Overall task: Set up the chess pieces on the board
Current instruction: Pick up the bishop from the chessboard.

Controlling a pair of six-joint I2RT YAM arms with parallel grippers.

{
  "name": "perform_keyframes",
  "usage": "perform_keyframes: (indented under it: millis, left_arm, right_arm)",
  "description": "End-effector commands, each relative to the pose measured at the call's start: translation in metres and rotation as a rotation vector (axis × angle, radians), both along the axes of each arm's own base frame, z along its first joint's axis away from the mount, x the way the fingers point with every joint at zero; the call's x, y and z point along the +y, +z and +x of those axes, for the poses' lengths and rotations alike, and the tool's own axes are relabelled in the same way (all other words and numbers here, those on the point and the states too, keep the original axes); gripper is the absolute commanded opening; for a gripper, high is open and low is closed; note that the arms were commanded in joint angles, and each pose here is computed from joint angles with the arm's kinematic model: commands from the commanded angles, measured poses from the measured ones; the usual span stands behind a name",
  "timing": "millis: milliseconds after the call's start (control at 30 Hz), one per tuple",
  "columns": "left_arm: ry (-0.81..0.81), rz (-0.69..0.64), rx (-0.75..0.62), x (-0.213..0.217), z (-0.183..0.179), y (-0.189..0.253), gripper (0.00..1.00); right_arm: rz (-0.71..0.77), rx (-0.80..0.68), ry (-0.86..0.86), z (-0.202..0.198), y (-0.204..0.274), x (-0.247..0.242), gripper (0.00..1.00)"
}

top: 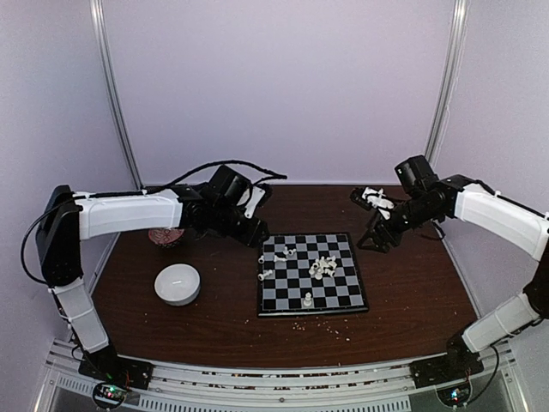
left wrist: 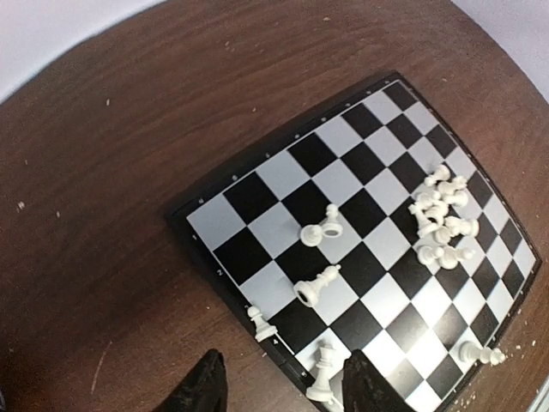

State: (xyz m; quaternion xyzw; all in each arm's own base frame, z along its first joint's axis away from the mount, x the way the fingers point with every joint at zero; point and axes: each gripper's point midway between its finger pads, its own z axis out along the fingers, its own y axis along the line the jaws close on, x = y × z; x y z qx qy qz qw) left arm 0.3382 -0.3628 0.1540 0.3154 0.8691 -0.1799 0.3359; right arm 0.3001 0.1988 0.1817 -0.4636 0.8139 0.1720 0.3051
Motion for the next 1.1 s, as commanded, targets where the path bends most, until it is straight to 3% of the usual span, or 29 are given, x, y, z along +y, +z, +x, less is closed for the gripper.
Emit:
perform_keyframes:
  millis: [0, 100, 433, 800, 1067]
  left_arm:
    - [0.146, -0.18, 0.138, -0.015, 0.015, -0.009, 0.47]
    - [0.178, -0.22, 0.202, -0.018, 0.021, -0.013, 0.46]
    - [0.233, -0.209, 0.203, -0.005, 0.024, -0.018, 0.46]
    - [0.266, -0.192, 0.183, 0.007, 0.027, -0.014, 0.45]
    - [0.267, -0.207, 0.192, 0.008, 0.027, -0.014, 0.45]
  right_arm:
    - [-0.11, -0.015, -0.017, 0.015, -0.005, 0.024, 0.71]
    - [-0.123, 0.052, 0.008, 0.016, -0.012, 0.044, 0.65]
    - [-0.25, 0.22, 0.123, -0.002, -0.06, 0.073, 0.47]
    - [-0.337, 0.247, 0.154, -0.008, -0.087, 0.093, 0.45]
    - [-0.365, 0.233, 0.107, 0.004, -0.095, 0.097, 0.35]
